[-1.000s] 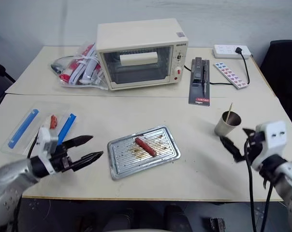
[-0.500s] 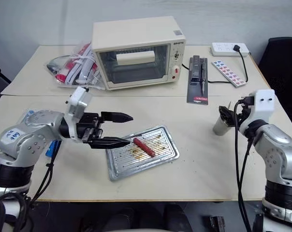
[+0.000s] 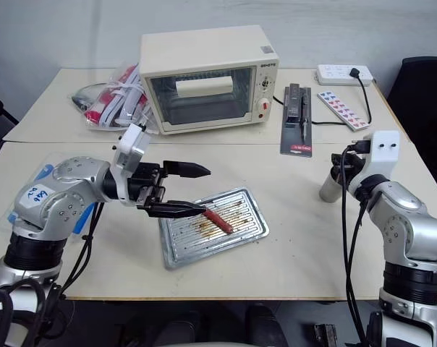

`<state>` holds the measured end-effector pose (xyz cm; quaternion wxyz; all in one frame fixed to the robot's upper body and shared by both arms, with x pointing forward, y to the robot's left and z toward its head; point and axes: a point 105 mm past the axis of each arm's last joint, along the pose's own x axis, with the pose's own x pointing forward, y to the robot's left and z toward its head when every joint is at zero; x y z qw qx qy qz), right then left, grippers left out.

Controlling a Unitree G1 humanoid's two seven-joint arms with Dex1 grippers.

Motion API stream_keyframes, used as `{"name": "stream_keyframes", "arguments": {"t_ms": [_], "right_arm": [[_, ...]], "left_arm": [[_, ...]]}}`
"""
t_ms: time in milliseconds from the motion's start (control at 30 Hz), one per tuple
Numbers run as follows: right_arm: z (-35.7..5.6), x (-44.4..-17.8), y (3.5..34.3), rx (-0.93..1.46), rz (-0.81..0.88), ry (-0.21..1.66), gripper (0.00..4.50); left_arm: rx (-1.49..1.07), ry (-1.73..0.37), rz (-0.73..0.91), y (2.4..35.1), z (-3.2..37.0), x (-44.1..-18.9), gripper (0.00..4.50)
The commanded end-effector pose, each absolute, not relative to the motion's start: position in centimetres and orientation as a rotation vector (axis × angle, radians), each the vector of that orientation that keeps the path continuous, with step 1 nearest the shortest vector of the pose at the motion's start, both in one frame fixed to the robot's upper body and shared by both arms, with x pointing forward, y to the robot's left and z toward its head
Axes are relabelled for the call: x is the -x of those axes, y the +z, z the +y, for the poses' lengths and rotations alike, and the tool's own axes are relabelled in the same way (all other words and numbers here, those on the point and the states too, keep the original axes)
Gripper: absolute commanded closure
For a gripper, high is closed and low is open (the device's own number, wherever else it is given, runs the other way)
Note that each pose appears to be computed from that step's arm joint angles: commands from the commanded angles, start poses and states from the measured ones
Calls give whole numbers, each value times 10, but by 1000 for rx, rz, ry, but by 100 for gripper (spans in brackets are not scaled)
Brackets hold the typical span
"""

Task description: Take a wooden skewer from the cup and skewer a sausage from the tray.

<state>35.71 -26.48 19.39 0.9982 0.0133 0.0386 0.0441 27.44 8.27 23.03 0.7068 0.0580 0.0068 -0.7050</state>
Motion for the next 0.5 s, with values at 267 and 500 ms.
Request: {"name": "stream_keyframes", "arguments": {"t_ms": [267, 500], "right_arm": [[-268, -352, 220, 9, -4, 64, 445], [-260, -332, 299, 70, -168, 89, 445]], "left_arm": [[-156, -1574, -39, 236, 79, -274, 0], [-140, -1537, -61, 234, 80, -278, 0]]}}
